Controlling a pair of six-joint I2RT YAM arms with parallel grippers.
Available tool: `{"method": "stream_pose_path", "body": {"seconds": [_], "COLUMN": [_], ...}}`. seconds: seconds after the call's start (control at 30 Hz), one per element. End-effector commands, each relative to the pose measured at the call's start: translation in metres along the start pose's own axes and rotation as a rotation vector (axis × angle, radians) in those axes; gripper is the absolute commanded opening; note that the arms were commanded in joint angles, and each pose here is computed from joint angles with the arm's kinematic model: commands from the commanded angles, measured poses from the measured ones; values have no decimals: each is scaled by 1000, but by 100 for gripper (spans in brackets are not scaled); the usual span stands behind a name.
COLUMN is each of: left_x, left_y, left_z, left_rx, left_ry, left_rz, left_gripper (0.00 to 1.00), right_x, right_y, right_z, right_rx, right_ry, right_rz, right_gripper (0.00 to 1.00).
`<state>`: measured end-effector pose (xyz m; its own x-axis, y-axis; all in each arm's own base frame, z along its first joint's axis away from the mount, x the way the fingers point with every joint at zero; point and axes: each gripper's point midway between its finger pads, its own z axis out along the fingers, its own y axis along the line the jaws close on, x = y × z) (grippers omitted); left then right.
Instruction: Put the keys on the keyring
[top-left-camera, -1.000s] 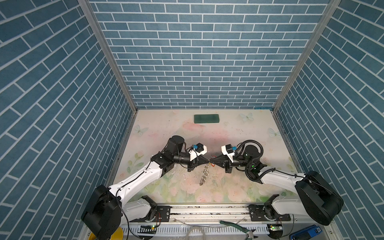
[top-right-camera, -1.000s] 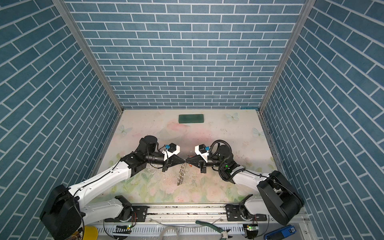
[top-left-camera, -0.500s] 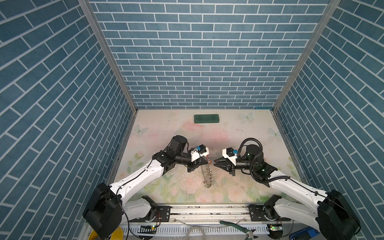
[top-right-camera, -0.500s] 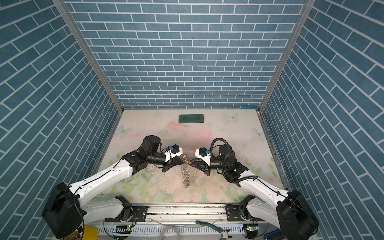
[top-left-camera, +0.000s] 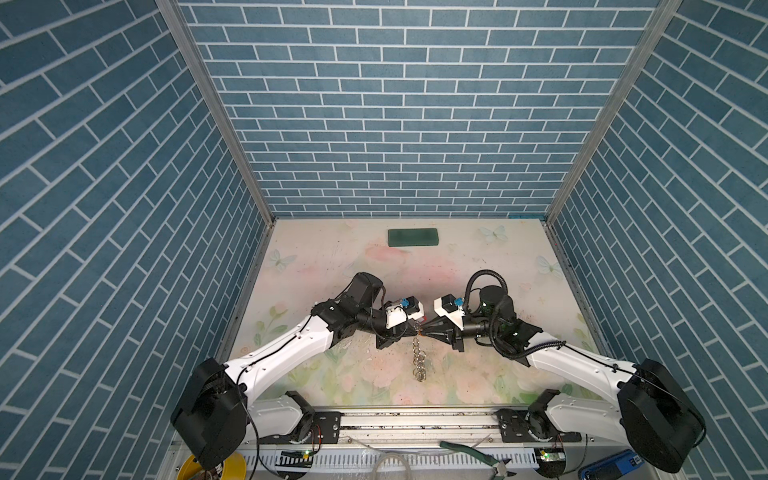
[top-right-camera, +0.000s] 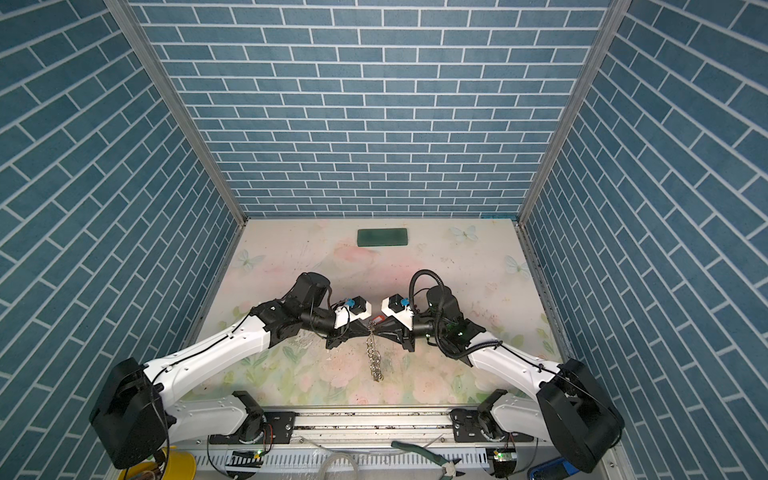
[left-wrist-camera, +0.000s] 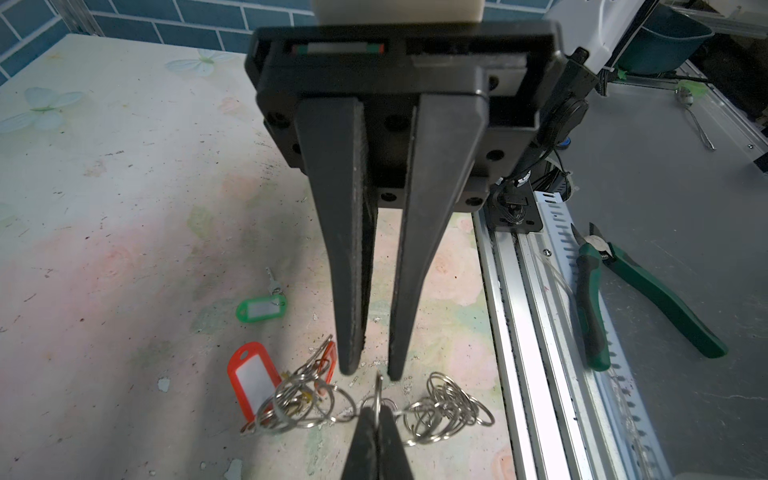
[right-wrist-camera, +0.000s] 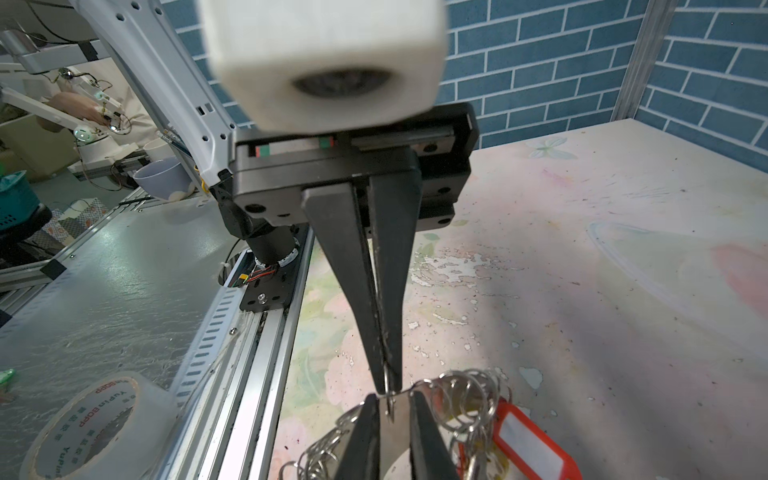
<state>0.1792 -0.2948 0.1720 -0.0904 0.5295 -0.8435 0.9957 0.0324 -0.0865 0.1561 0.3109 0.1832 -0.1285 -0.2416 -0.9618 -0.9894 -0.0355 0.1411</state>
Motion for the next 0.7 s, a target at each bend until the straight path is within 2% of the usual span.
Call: {"method": "stream_pose_path", "body": {"seconds": [0.0, 0.57, 0.67], "left_x": [-13, -20, -20], "left_y": [-1, -4, -4], "left_z": [-3, -7, -7], "left_rx": [4, -4, -4], "left_ry": [-22, -61, -64], "left_rz": [39, 64, 65], "left_gripper": [0, 0, 0], "right_x": [-24, -10, -12], "right_y": [4, 5, 5], "right_z": [2, 9, 8], "right_rx": [-37, -55, -48], "right_ry": [-43, 2, 0], "right_rz": [-68, -49, -55], "right_gripper": [14, 15, 11]}}
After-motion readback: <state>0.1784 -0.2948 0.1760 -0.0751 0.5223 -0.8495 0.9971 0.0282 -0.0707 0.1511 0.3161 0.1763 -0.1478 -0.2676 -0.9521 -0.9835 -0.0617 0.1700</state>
